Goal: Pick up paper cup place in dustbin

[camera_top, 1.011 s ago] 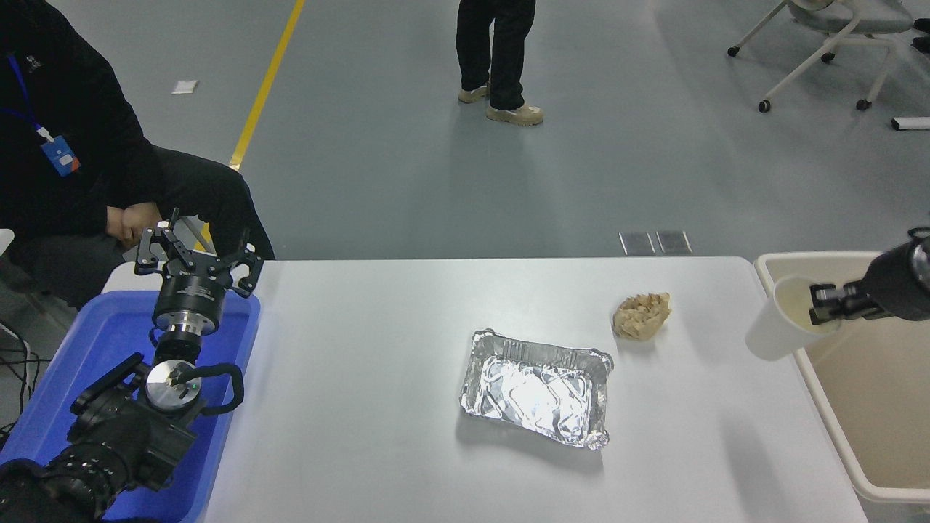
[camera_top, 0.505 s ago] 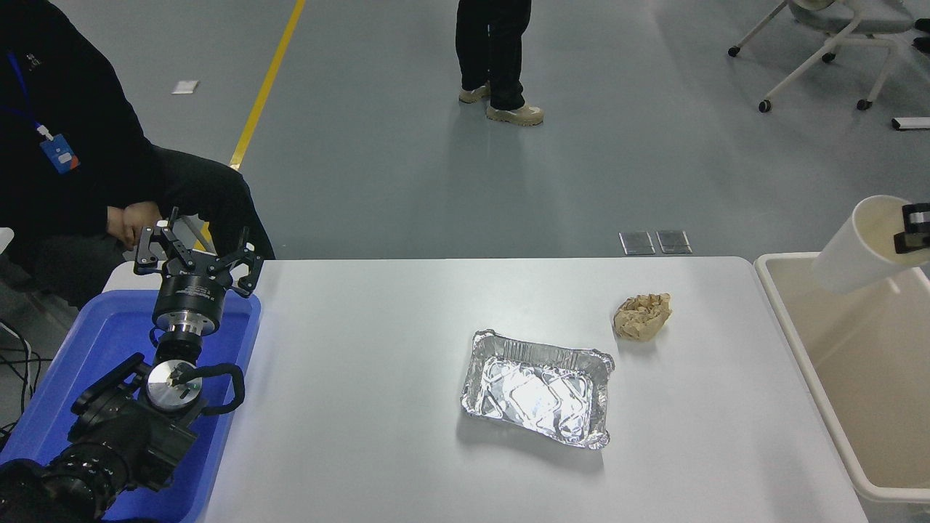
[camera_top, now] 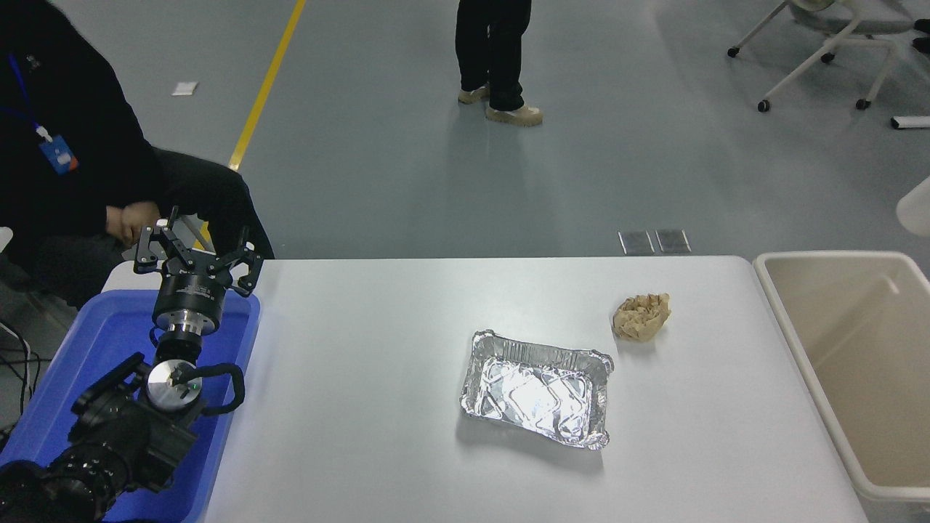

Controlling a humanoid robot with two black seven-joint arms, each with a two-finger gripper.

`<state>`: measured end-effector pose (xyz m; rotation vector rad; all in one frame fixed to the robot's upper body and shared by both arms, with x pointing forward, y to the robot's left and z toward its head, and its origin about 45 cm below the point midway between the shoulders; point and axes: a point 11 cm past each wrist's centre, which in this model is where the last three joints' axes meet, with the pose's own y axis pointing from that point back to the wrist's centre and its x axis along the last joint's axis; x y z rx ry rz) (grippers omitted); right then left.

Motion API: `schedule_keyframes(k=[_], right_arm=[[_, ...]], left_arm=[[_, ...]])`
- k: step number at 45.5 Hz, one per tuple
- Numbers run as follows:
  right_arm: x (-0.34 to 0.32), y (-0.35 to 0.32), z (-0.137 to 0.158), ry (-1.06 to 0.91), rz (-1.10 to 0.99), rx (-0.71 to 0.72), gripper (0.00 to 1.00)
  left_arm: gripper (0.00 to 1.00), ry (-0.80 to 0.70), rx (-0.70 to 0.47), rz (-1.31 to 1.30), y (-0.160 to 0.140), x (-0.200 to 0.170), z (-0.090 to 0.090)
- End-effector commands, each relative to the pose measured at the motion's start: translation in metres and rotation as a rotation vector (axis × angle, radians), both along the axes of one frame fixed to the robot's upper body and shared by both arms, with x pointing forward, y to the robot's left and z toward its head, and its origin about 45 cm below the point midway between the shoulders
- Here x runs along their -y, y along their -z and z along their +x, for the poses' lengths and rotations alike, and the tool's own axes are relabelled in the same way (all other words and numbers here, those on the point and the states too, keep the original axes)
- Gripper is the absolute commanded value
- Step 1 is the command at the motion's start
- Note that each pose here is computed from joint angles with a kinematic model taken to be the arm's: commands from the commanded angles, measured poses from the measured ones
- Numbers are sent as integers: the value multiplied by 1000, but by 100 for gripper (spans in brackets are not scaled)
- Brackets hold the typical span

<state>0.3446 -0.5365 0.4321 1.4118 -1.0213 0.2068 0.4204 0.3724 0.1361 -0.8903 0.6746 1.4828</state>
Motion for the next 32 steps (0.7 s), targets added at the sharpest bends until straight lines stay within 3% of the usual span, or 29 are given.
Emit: schedule_keyframes(k=[1,17,32], right_arm=[[46,4,13,271,95,273,0],[90,79,38,643,214,537,0],[106,182,5,906,247,564,0]], left_arm=[[99,0,0,0,0,0,0],[99,-1,1,-1,0,0,0],[99,-2,0,0,0,0,0]])
